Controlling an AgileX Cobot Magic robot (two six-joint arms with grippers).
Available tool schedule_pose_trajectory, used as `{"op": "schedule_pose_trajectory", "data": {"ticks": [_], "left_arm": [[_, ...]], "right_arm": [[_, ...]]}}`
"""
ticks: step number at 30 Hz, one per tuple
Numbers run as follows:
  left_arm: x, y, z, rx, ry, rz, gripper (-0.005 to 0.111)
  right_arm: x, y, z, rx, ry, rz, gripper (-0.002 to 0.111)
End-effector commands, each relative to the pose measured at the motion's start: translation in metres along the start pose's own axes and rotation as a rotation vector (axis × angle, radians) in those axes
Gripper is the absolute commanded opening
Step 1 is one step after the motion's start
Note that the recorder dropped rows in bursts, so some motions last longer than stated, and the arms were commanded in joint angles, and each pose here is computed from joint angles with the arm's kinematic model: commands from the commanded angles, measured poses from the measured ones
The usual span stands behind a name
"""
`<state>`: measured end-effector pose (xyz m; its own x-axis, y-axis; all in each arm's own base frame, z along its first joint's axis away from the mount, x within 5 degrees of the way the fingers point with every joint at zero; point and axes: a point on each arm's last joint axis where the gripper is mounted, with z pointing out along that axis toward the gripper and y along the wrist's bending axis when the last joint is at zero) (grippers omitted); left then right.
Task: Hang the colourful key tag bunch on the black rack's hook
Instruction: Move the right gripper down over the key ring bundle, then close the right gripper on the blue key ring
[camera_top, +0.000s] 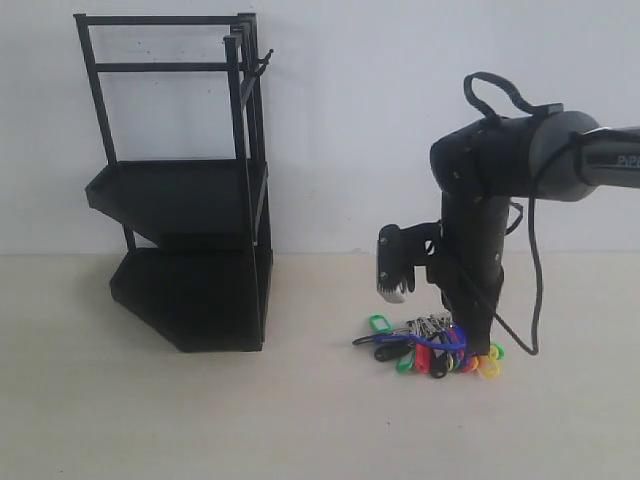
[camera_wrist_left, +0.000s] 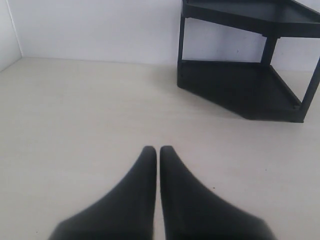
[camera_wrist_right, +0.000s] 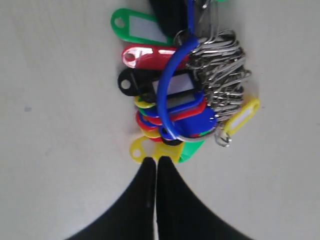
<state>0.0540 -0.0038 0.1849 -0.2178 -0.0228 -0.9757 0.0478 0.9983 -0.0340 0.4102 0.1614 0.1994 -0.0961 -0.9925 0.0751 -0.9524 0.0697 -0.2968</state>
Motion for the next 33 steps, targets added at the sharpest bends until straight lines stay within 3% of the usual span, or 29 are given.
{"op": "schedule_pose_trajectory", "data": {"ticks": [1, 6, 8, 12, 13, 20, 27, 33], "left_arm": [[-0.002, 0.000, 0.000, -0.003, -0.010, -0.002, 0.004], [-0.002, 0.000, 0.000, -0.003, -0.010, -0.002, 0.004], [-0.002, 0.000, 0.000, -0.003, -0.010, -0.002, 0.004], [-0.002, 0.000, 0.000, -0.003, -0.010, -0.002, 0.004], [-0.002, 0.000, 0.000, -0.003, -0.010, -0.002, 0.004], [-0.002, 0.000, 0.000, -0.003, -0.010, -0.002, 0.004], [-0.002, 0.000, 0.000, -0.003, -0.010, -0.002, 0.004], [-0.002, 0.000, 0.000, -0.003, -0.010, -0.002, 0.004]], "right_arm": [[-0.001, 0.002, 0.002, -0.056, -0.038, 0.030, 0.000], [-0.006, -0.005, 0.001, 0.011, -0.097, 0.189, 0.002], [-0.006, -0.005, 0.001, 0.013, -0.101, 0.194, 0.013], [-0.007, -0.006, 0.001, 0.029, -0.110, 0.193, 0.047], [-0.007, -0.007, 0.001, 0.035, -0.115, 0.194, 0.050], [-0.010, -0.011, 0.000, 0.076, -0.145, 0.182, 0.027], [-0.013, -0.004, 0.028, 0.009, -0.110, 0.174, 0.043], [-0.020, 0.001, 0.063, -0.023, -0.095, 0.166, 0.043]]}}
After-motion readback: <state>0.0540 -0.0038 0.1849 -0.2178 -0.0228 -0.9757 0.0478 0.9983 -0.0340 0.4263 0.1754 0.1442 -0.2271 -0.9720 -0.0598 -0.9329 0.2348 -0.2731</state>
